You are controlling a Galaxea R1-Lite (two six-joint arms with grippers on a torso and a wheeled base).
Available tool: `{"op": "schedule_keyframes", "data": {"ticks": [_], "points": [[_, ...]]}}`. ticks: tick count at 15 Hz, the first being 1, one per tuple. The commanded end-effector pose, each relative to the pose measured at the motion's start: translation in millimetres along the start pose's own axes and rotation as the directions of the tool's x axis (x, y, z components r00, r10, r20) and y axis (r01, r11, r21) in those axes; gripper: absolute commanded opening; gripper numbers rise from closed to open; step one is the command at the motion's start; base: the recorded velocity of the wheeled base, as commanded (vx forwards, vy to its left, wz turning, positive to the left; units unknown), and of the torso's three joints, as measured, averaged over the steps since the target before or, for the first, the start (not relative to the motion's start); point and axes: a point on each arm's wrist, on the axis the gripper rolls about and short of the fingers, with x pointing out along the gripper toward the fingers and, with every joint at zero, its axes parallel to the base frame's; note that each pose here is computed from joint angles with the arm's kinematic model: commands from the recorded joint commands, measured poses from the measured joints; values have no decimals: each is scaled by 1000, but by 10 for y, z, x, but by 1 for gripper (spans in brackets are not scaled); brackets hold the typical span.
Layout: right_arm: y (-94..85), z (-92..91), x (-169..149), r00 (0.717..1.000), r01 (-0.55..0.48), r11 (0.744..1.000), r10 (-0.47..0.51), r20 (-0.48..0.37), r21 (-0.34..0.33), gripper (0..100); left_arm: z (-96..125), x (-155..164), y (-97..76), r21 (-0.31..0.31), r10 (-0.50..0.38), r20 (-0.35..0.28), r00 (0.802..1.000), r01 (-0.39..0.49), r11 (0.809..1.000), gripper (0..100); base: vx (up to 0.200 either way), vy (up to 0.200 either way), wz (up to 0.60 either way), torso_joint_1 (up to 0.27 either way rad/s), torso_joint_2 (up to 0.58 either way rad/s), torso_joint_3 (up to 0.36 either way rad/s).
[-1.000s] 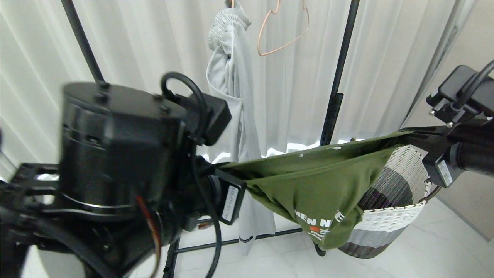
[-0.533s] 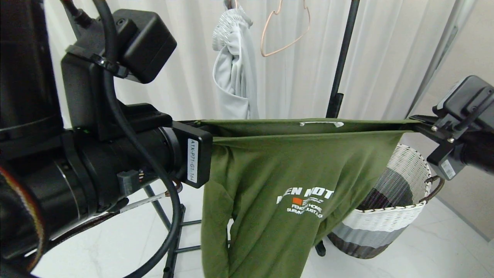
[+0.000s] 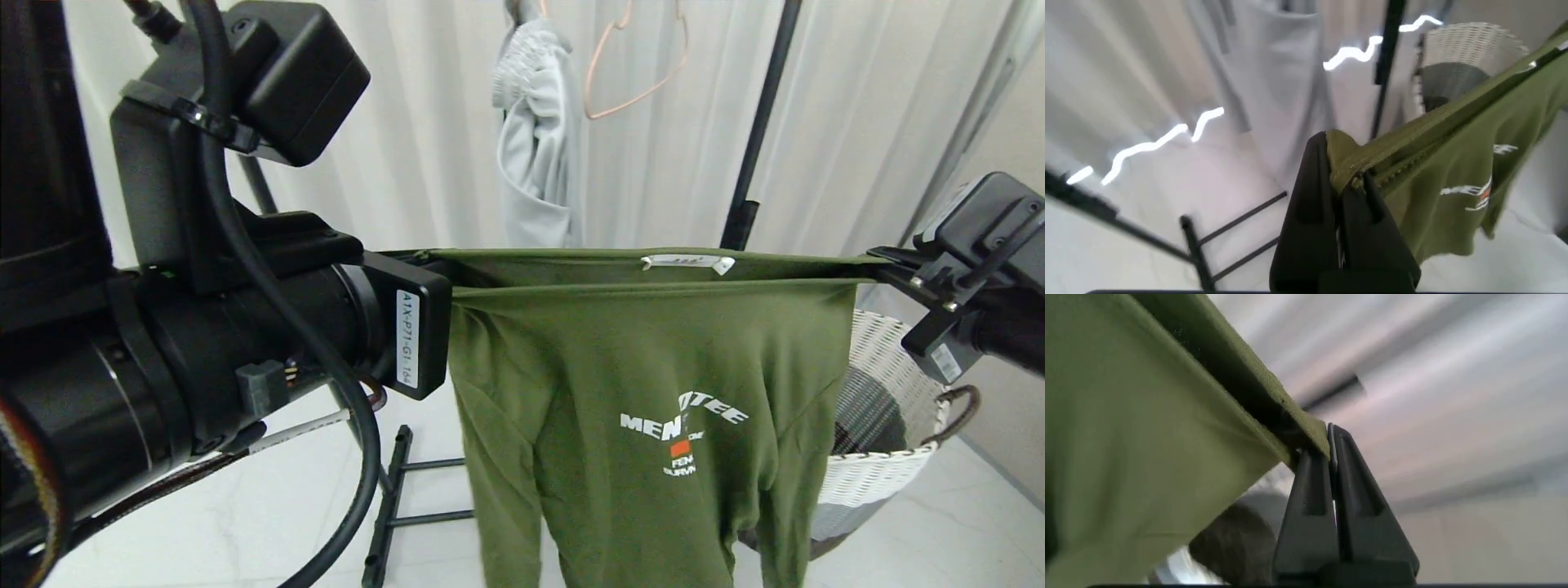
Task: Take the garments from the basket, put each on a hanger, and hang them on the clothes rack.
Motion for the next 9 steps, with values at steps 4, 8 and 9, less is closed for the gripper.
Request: {"op": "schedule_keyframes", "data": {"ticks": [4, 8, 9], "points": [[10, -9, 3, 1000, -3, 1000, 3, -3, 4, 0, -25, 14, -19, 5, -7, -8, 1000, 7, 1000, 0, 0, 0, 450, 4, 2, 3], [-32, 4, -19, 1000, 14, 986, -14, -1, 168, 0, -52, 25, -22, 28, -6, -16, 1000, 6, 1000, 0, 0, 0, 0, 0, 0, 0], [-75, 41, -33, 1000, 24, 978, -27, 11, 209, 0, -30, 21, -22, 44, -6, -7, 1000, 6, 999, 0, 0, 0, 0, 0, 0, 0]]}}
